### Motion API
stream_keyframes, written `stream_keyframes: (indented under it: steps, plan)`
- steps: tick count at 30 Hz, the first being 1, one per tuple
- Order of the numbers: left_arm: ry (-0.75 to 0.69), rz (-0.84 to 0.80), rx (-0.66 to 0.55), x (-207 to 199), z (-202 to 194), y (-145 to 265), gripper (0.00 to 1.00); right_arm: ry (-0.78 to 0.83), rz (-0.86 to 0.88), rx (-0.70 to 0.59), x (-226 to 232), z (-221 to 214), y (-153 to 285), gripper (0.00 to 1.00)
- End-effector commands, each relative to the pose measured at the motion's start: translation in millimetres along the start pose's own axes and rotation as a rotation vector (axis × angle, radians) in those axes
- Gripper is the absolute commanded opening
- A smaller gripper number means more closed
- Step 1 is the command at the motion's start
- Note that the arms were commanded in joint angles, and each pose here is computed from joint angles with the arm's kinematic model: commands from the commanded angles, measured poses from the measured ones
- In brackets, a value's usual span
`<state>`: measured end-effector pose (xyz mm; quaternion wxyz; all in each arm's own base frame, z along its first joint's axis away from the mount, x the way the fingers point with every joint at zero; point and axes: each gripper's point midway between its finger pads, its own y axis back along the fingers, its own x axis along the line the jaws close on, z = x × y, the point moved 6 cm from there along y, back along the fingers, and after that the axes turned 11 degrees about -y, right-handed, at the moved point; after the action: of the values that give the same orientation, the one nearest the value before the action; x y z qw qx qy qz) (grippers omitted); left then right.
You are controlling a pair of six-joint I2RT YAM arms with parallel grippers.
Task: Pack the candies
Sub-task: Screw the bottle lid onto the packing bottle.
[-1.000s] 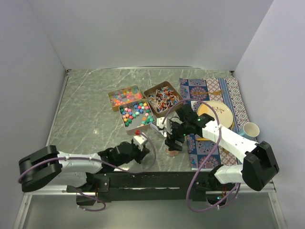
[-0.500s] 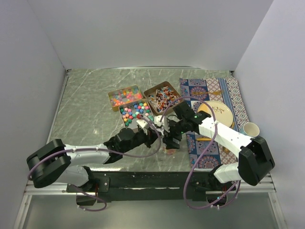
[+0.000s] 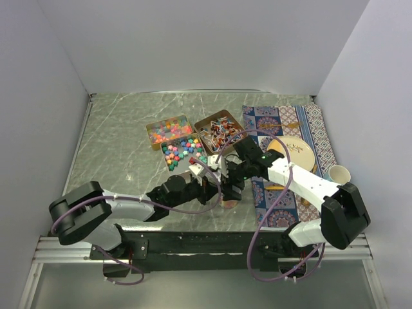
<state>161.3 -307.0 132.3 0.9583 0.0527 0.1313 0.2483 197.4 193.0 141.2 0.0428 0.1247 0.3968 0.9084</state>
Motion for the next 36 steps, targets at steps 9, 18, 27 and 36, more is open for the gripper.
stream_keyframes:
  steps: [9, 18, 27, 36]
  plan:
    - [-0.015, 0.028, 0.068, 1, -17, -6, 0.01, -0.133, -0.002, 0.111, 11, -20, 3, 1.00]
    - [-0.050, 0.063, 0.097, 9, -28, -3, 0.01, -0.107, 0.011, -0.010, 15, 4, 56, 1.00]
    - [0.008, 0.149, 0.039, 19, -12, 6, 0.01, -0.078, -0.006, -0.029, 17, -9, 48, 1.00]
    - [0.094, 0.076, -0.143, 19, 44, 24, 0.01, -0.101, -0.047, -0.127, 6, -17, 13, 1.00]
